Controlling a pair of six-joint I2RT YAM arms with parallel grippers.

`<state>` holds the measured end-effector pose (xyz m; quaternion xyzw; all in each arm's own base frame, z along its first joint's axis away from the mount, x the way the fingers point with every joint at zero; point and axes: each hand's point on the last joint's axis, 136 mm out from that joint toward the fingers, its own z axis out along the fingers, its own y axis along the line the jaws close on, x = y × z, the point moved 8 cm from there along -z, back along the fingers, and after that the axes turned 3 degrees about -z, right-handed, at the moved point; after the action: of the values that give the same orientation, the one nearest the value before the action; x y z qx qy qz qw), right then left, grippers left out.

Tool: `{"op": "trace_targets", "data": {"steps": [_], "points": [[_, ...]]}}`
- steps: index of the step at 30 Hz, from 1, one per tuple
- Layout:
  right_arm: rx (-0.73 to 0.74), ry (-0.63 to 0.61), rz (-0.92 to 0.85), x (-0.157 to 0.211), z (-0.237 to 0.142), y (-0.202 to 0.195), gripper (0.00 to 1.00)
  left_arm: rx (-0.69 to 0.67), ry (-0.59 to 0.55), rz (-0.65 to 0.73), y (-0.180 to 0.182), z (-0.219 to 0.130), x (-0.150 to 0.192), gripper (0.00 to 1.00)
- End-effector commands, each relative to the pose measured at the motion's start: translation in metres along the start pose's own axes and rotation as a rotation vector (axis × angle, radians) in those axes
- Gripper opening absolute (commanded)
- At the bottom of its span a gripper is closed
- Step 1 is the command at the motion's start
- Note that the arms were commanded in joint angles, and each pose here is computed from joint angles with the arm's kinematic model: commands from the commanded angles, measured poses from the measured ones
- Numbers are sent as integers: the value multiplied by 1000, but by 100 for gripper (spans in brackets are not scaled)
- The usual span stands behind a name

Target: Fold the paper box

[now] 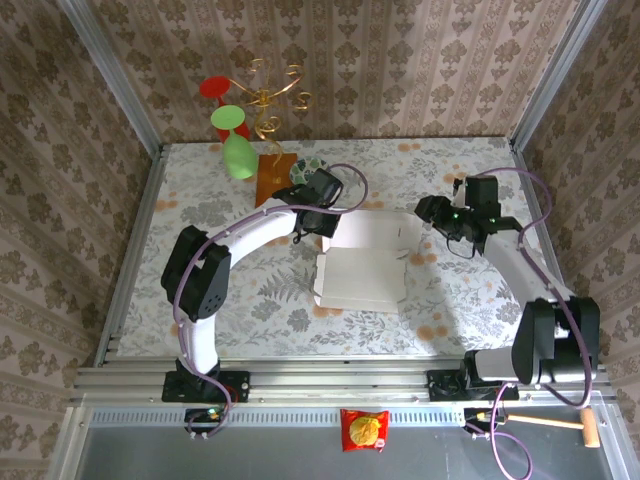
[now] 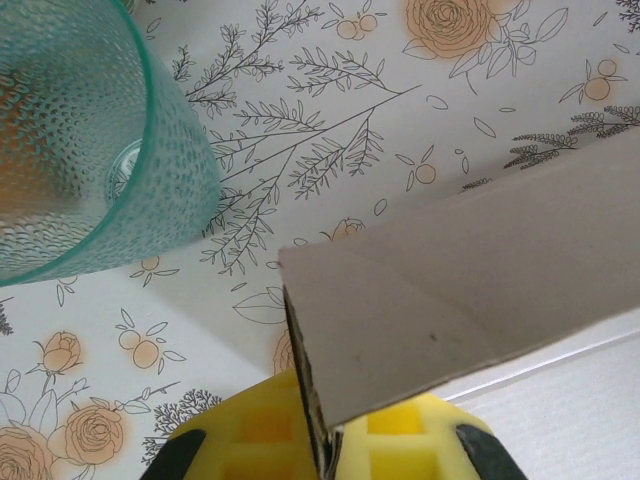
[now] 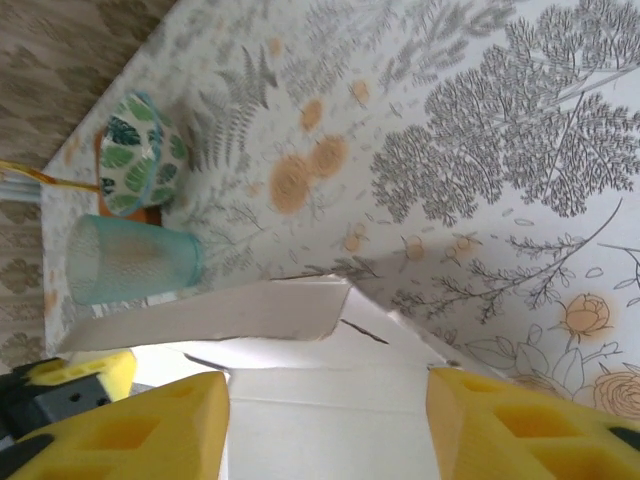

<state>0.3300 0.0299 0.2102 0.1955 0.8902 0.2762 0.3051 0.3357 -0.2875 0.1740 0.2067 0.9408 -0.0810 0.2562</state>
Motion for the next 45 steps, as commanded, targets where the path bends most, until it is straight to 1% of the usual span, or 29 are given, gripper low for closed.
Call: {"op": "trace_targets", "data": {"steps": [1, 2, 3, 5, 7, 12, 17, 22, 28, 32, 34, 36, 42, 44, 45], "points": [[-42, 16, 104, -12, -1, 12, 49, -40, 38, -2, 7, 3, 3, 0], [-40, 1, 152, -17, -4, 16, 47, -38, 31, -9, 8, 2, 2, 0], [-31, -13, 190, -20, -6, 19, 43, -40, 30, -12, 8, 3, 2, 0], [-7, -28, 207, -24, -11, 29, 34, -42, 25, -18, 8, 3, 2, 0], [8, -31, 204, -25, -10, 38, 33, -41, 17, -27, 8, 3, 1, 0], [74, 36, 227, -20, 14, 40, 31, -43, 11, -38, 8, 3, 1, 0], [118, 71, 233, -11, 27, 39, 33, -45, 6, -49, 8, 2, -1, 0], [118, 100, 232, -5, 38, 42, 36, -46, 1, -50, 6, 1, -4, 0], [140, 102, 239, 2, 37, 40, 41, -43, -3, -50, 3, 2, -7, 0], [119, 110, 257, 2, 45, 40, 42, -33, -5, -48, 1, 3, -7, 0], [97, 113, 283, 1, 49, 41, 40, -31, -6, -49, 0, 3, -7, 0], [76, 110, 311, -1, 53, 43, 34, -30, -5, -51, 0, 3, -6, 0], [40, 106, 379, -3, 57, 47, 24, -29, -7, -56, -2, 3, -6, 0], [29, 98, 405, -4, 57, 47, 18, -27, -10, -60, -2, 2, -6, 0], [25, 98, 422, -3, 57, 46, 13, -26, -11, -62, -2, 2, -6, 0]]}}
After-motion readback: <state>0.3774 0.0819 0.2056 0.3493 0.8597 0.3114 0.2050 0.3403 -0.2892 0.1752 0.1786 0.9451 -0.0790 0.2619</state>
